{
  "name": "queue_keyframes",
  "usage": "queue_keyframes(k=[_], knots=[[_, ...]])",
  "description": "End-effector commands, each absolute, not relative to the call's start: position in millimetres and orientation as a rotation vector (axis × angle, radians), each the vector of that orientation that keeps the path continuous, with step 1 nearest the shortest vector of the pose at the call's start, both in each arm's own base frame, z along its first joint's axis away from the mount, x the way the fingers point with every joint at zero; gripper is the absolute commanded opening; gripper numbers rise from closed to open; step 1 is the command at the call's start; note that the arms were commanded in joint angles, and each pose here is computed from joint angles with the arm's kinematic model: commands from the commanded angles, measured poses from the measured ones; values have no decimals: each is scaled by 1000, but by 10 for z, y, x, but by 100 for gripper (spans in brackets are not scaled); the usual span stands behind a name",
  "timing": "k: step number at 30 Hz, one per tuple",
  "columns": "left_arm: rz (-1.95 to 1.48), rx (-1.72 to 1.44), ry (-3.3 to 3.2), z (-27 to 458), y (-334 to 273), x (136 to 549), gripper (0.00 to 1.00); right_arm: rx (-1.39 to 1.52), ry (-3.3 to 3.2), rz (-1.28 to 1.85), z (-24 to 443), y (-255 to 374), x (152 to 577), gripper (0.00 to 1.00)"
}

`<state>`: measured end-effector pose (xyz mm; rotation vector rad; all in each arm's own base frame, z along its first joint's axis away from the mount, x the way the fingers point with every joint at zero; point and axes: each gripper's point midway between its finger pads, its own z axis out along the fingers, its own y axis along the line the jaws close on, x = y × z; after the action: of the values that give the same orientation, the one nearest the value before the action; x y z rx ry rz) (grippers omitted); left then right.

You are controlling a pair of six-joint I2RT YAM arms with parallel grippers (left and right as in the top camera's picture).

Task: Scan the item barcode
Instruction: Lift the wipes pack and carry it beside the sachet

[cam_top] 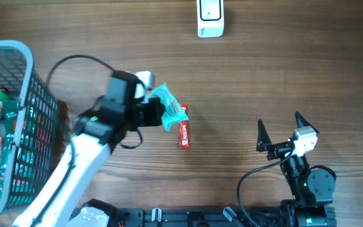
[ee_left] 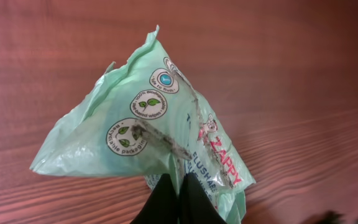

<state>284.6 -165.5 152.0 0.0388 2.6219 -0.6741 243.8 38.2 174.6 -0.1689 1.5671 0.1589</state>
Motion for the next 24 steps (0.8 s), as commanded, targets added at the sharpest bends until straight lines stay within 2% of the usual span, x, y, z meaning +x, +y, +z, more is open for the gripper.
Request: queue_keyframes(k=[1, 4, 7, 11, 12, 13, 14, 16, 17, 18, 19, 21, 22, 24], knots=[[-496, 88, 2710, 1162, -1689, 2880, 4, -171, 1559, 134, 1760, 362, 2440, 100], [-395, 10, 2775, 925, -1636, 2899, 4, -172, 1559, 134, 1761, 362, 2439, 100], [-194, -299, 2813, 643, -1378, 2953, 4, -172, 1559, 134, 1760, 362, 2440, 100], [-127, -199, 2884, 493, -1331, 2858, 5, -172, 1559, 134, 1760, 362, 2440, 100], [-109, -172, 2903, 480, -1309, 2816, 9, -171, 1559, 134, 1760, 362, 2440, 100], [-98, -162, 2915, 473, -1294, 2788, 13, -172, 1559, 134, 1760, 362, 2440, 100], [-86, -163, 2932, 464, -1275, 2748, 24, -171, 1559, 134, 1760, 362, 2440, 100], [-63, -164, 2949, 454, -1243, 2705, 50, -172, 1559, 134, 1760, 362, 2440, 100], [-45, -165, 2942, 457, -1221, 2715, 67, -172, 1559, 134, 1760, 362, 2440, 100], [-32, -167, 2930, 471, -1203, 2734, 77, -172, 1559, 134, 1760, 362, 2440, 100], [-25, -170, 2918, 491, -1193, 2755, 84, -171, 1559, 134, 1760, 362, 2440, 99], [-40, -170, 2893, 568, -1206, 2793, 90, -172, 1559, 134, 1760, 362, 2440, 99], [-50, -171, 2874, 625, -1214, 2820, 97, -172, 1559, 134, 1760, 362, 2440, 100], [-63, -172, 2841, 723, -1219, 2861, 100, -171, 1559, 134, 1760, 362, 2440, 100]])
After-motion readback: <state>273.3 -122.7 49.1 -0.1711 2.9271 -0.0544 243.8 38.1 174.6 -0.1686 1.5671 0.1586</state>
